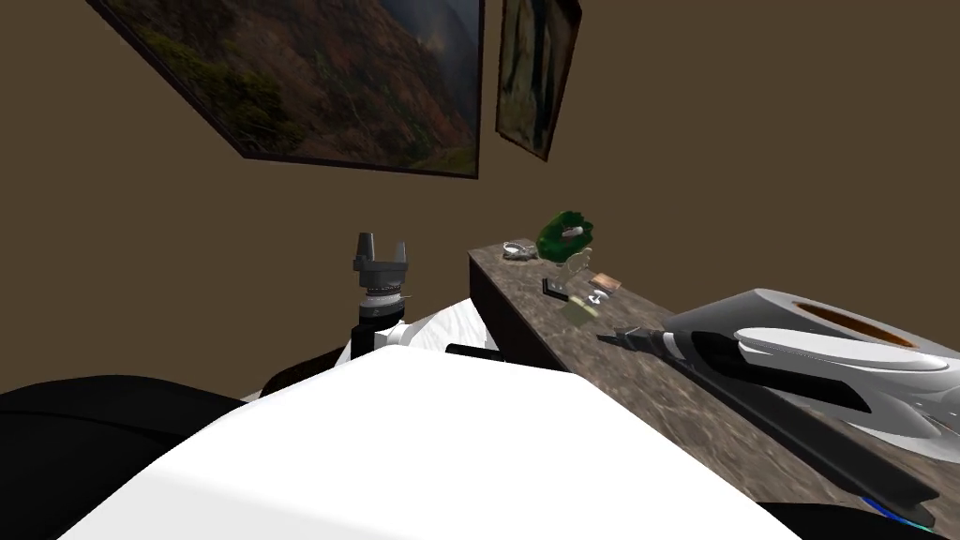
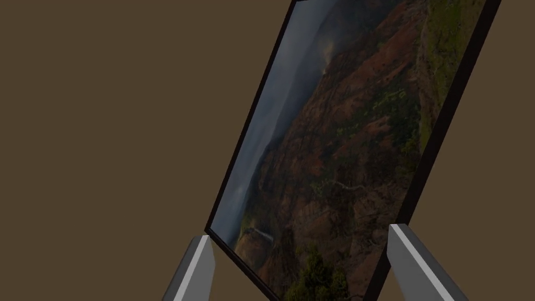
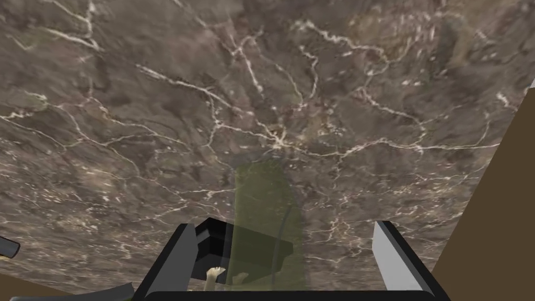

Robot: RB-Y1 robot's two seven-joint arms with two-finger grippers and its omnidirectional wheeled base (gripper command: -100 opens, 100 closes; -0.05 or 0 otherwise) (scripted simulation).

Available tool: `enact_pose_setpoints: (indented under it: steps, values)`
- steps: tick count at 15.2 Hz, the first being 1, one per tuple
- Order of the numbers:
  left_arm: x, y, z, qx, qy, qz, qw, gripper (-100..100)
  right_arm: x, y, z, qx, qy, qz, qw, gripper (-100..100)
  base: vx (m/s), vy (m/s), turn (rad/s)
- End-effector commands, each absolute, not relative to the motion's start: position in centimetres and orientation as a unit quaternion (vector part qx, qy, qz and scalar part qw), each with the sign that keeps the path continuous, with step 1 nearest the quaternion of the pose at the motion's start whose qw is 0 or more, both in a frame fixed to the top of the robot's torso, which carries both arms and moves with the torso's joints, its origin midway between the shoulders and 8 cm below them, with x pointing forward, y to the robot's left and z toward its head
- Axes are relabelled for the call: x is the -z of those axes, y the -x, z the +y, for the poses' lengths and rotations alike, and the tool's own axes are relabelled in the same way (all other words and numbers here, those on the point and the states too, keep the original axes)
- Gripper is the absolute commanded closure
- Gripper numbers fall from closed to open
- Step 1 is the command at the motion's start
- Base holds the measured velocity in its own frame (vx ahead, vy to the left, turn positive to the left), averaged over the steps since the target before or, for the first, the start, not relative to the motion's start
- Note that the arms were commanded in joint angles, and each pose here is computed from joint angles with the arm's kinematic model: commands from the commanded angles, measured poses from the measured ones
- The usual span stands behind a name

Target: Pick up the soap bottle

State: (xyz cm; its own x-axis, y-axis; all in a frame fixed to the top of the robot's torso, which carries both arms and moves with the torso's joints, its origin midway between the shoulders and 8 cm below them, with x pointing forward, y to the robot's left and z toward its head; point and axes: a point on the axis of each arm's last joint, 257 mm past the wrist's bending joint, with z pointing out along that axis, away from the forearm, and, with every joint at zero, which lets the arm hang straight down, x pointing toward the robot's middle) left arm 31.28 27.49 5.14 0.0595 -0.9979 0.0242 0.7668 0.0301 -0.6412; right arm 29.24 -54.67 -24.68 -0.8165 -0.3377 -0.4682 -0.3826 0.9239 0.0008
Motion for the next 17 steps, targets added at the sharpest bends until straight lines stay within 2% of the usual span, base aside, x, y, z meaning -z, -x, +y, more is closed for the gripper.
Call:
enact_pose_setpoints:
  steps: [1, 10, 17]
  values:
    - [-5.1, -31.3, 27.5, 0.648, 0.256, 0.226, 0.681, 0, 24.1, -29.4, -55.5, -0.032, 0.206, 0.953, 0.221, -100, 0.024, 0.004, 0.082]
    - [-5.1, -31.3, 27.5, 0.648, 0.256, 0.226, 0.681, 0, 22.8, -29.8, -57.0, -0.003, 0.243, 0.952, 0.187, -100, 0.015, 0.005, 0.067]
    - [-5.1, -31.3, 27.5, 0.648, 0.256, 0.226, 0.681, 0, 23.2, -28.8, -57.8, 0.005, 0.257, 0.952, 0.167, -100, 0.047, 0.018, 0.117]
